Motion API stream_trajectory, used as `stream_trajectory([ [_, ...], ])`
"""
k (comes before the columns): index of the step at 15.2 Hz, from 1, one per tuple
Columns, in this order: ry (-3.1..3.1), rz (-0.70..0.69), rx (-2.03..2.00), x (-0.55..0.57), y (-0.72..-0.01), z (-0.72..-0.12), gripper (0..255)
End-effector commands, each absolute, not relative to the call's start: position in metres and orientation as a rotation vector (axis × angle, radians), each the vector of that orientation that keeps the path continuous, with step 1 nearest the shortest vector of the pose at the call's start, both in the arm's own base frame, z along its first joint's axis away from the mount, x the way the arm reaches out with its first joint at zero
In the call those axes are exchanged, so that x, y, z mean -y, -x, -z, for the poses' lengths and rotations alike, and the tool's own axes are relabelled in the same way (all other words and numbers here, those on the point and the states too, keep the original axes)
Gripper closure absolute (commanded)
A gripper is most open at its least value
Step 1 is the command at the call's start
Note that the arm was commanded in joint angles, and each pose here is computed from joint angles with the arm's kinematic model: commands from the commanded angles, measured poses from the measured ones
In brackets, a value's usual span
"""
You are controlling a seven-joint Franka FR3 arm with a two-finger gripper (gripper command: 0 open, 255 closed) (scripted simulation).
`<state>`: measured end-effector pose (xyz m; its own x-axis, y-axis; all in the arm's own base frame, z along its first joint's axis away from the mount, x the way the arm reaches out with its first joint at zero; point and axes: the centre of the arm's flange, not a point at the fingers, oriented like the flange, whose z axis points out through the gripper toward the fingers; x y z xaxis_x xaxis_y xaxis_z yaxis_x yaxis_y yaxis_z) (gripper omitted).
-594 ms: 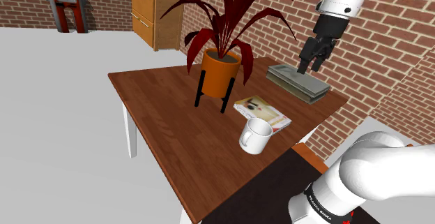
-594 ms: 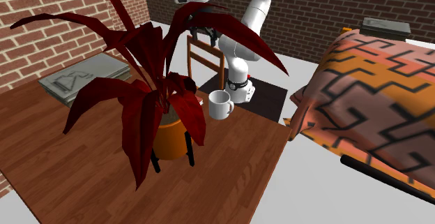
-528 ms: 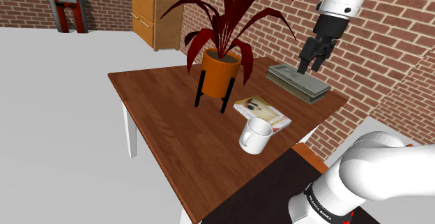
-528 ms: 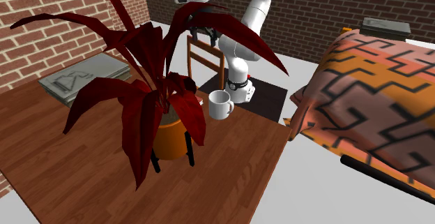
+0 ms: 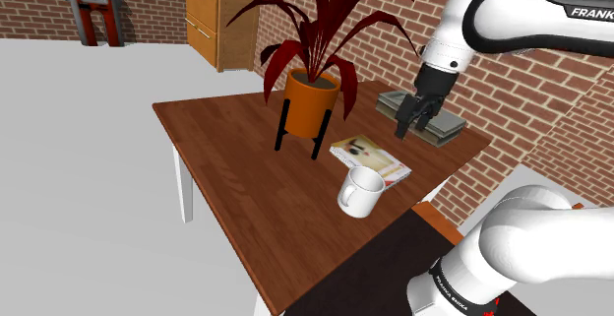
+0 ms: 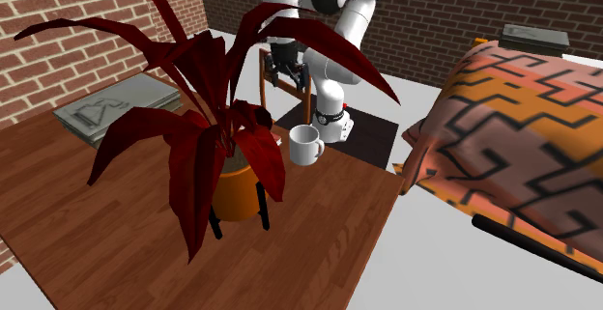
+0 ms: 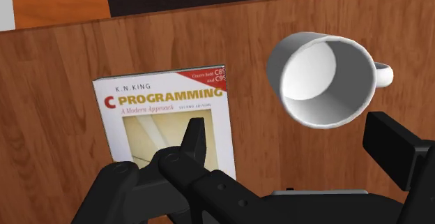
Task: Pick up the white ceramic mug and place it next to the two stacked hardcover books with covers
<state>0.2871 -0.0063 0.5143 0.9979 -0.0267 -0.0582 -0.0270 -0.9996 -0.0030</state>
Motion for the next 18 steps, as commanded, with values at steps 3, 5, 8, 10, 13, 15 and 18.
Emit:
stream_trajectory([
  [3, 3.139, -0.077, -0.047, -0.006, -0.29, -0.463, 0],
  [5, 3.14, -0.071, -0.049, -0.011, -0.291, -0.438, 0],
  [8, 3.142, -0.064, -0.051, -0.019, -0.294, -0.402, 0],
  [10, 3.142, -0.064, -0.051, -0.019, -0.294, -0.391, 0],
  [13, 3.142, -0.064, -0.051, -0.019, -0.293, -0.375, 0],
  [15, 3.142, -0.064, -0.051, -0.019, -0.293, -0.365, 0],
  [18, 3.142, -0.064, -0.051, -0.019, -0.292, -0.362, 0],
])
